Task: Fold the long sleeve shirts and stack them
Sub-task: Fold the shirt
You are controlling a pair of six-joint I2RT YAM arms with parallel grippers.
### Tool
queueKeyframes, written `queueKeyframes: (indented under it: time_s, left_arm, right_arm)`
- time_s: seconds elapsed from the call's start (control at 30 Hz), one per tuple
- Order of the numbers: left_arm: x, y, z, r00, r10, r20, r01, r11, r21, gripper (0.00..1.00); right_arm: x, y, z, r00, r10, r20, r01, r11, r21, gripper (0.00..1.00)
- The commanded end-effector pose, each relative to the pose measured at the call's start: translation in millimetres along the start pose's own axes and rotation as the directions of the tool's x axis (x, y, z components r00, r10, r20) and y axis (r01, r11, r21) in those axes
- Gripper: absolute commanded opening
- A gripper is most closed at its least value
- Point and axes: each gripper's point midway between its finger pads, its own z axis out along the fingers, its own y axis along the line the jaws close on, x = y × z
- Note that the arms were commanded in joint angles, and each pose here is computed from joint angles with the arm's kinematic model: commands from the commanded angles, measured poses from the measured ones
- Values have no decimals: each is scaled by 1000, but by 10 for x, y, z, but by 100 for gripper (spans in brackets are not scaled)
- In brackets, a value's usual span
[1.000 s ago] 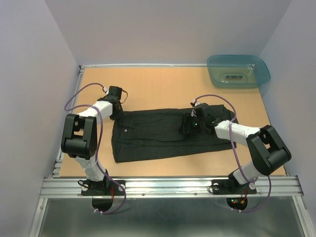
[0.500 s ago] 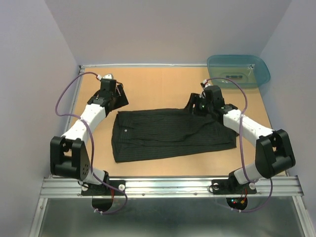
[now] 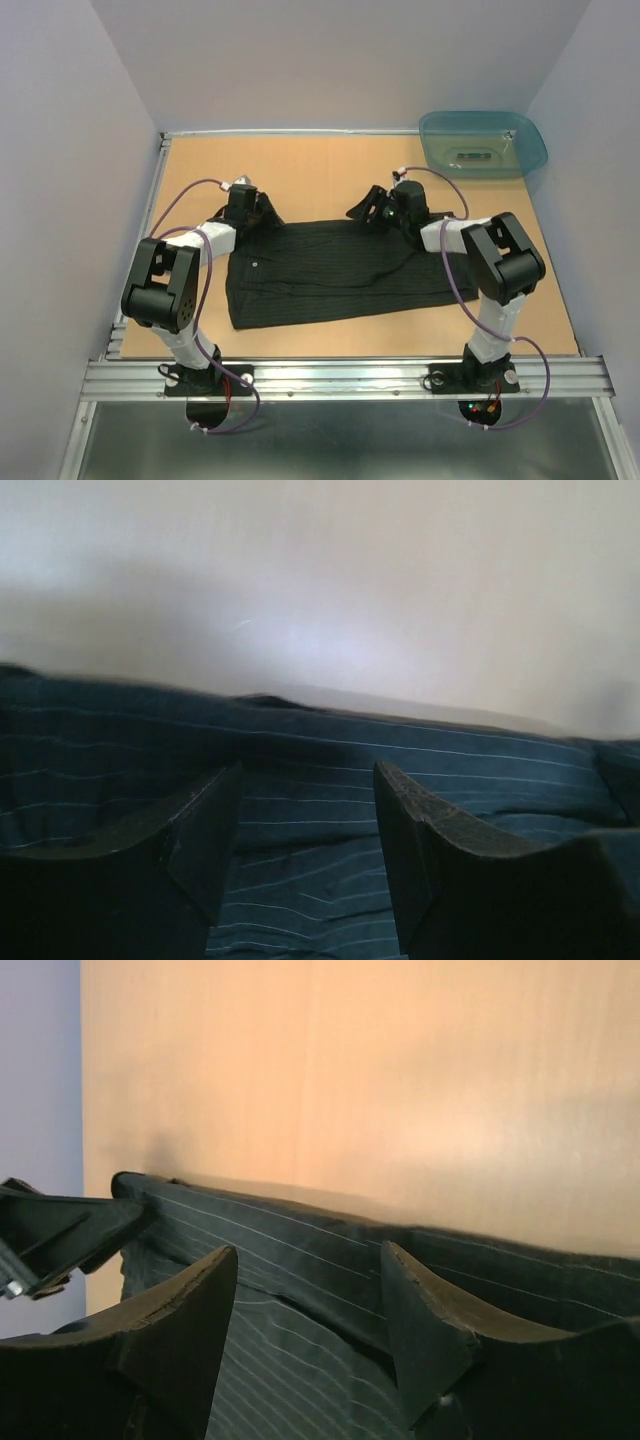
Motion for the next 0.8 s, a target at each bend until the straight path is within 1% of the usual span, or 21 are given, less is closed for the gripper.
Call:
queueKeyframes:
  time_s: [0.0, 0.03, 0.07, 0.1, 0.13, 0.2, 0.27, 0.3, 0.37, 0.43, 0.47, 0.5, 0.57, 0.6, 0.67, 0.73, 0.77]
  left_arm:
    - [-52, 281, 90, 988, -144, 60, 146, 989, -32, 65]
    - [-27, 386, 113, 982, -178, 56, 181, 982, -51, 64]
    - [63, 490, 117, 981, -190, 46, 193, 978, -76, 64]
    - [81, 516, 105, 978, -202, 46, 205, 976, -77, 64]
    - [49, 514, 95, 976, -208, 62, 212, 975, -62, 63]
    - [73, 567, 71, 969, -236, 76, 242, 967, -76, 62]
    - [61, 595, 33, 965, -248, 88, 255, 963, -86, 62]
    - [74, 642, 11, 964, -253, 86, 261, 960, -100, 62]
    - [101, 706, -13, 962, -260, 84, 269, 956, -116, 62]
    - [81, 782, -79, 957, -273, 96, 284, 950, -126, 62]
    - [99, 796, -80, 957, -274, 93, 284, 950, -130, 62]
    - [73, 829, -115, 957, -272, 101, 285, 949, -137, 62]
    - [54, 876, -152, 958, -267, 109, 281, 948, -148, 62]
    - [33, 914, -195, 960, -258, 113, 274, 948, -159, 62]
    - [-12, 904, -242, 965, -237, 117, 253, 954, -158, 62]
    - [-120, 827, -323, 971, -199, 130, 217, 966, -143, 64]
    - [-198, 739, -358, 972, -188, 139, 204, 972, -115, 66]
  right_arm:
    - [-48, -199, -23, 994, 64, 86, -58, 996, -69, 64]
    - [-123, -360, -73, 988, 101, 120, -93, 993, -69, 64]
    - [-30, -538, -145, 986, 122, 115, -118, 992, -44, 64]
    - [-100, -710, -221, 980, 138, 141, -136, 990, -23, 64]
    - [-130, -794, -271, 980, 125, 156, -125, 992, -15, 64]
    - [-158, -970, -370, 978, 120, 169, -124, 992, 13, 64]
    - [-241, -1261, -528, 969, 137, 204, -153, 986, 61, 64]
    - [-358, -1454, -647, 957, 160, 241, -185, 979, 86, 64]
    - [-477, -1595, -771, 947, 174, 271, -205, 974, 93, 64]
    - [-721, -1810, -979, 923, 178, 341, -228, 967, 114, 64]
    - [-721, -1808, -980, 923, 180, 341, -230, 967, 112, 64]
    - [-844, -1884, -1091, 908, 184, 377, -244, 963, 117, 64]
    - [-959, -1906, -1194, 899, 180, 400, -241, 965, 108, 64]
    - [-1065, -1906, -1293, 888, 170, 428, -236, 966, 106, 64]
    - [-1153, -1858, -1375, 884, 151, 443, -216, 971, 100, 64]
    - [-1207, -1777, -1428, 895, 122, 430, -188, 976, 114, 64]
    - [-1244, -1692, -1424, 903, 118, 413, -171, 981, 94, 64]
